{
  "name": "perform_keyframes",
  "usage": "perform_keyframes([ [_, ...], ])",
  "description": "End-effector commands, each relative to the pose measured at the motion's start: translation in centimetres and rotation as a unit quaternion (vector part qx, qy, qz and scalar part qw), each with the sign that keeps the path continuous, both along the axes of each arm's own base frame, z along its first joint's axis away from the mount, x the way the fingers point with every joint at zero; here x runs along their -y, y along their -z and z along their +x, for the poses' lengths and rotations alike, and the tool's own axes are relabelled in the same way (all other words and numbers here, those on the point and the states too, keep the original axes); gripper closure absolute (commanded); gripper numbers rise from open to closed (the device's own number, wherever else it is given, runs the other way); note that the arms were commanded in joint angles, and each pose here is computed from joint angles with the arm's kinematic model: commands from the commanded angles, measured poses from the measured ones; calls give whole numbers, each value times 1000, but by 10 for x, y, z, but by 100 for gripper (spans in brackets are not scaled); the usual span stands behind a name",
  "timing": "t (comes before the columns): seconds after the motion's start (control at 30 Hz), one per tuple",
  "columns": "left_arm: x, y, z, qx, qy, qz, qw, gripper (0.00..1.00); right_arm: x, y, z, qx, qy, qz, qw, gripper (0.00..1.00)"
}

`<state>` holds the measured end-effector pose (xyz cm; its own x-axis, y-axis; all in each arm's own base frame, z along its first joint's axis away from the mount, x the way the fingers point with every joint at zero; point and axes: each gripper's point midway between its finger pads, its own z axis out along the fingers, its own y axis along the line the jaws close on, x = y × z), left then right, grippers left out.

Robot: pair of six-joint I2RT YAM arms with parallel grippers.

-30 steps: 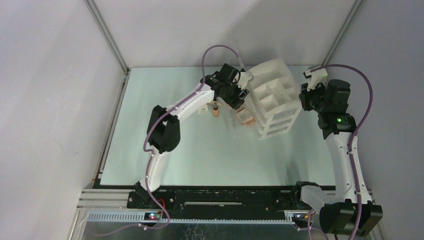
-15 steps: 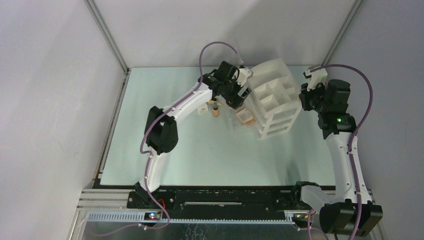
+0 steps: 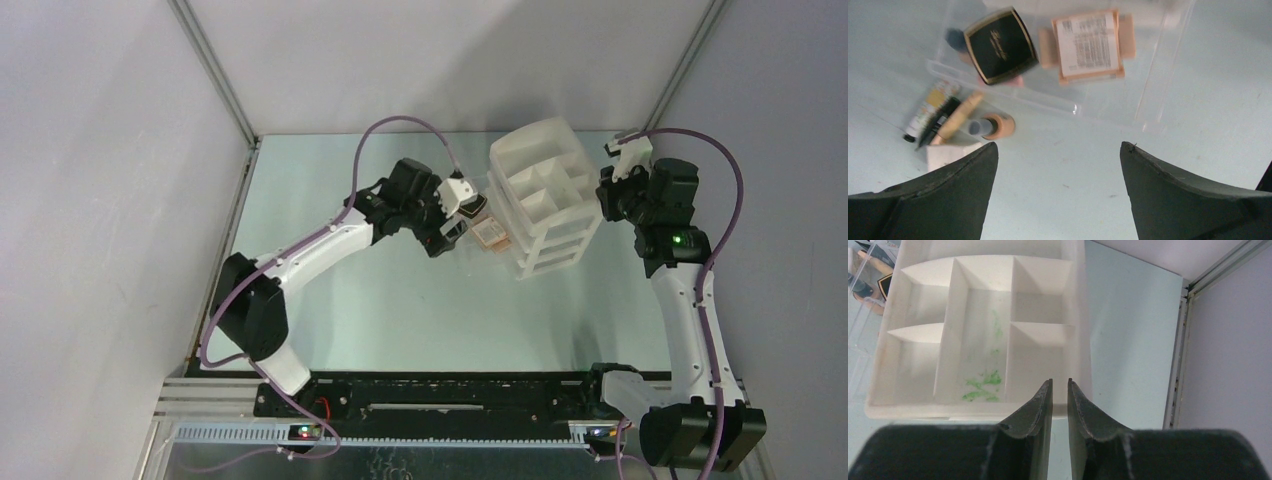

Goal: Organize the makeup
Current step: Close the drawer in the storage box.

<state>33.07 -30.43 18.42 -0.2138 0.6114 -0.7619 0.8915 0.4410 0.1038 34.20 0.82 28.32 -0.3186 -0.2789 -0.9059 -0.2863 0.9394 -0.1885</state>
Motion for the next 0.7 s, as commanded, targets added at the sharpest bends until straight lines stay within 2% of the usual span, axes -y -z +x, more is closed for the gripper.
perform_keyframes([
  [0.0, -4, 18, -2, 24, 34, 17, 999, 7, -2, 3, 2, -4, -5, -5, 1000, 75],
  [0.27, -5, 51, 8, 20, 36, 49, 998, 12, -3, 8, 5, -11, -5, -9, 1000, 75],
  [0.67, 11, 58, 27, 24, 51, 58, 997, 13, -5, 16, 10, -22, -7, -17, 1000, 76],
])
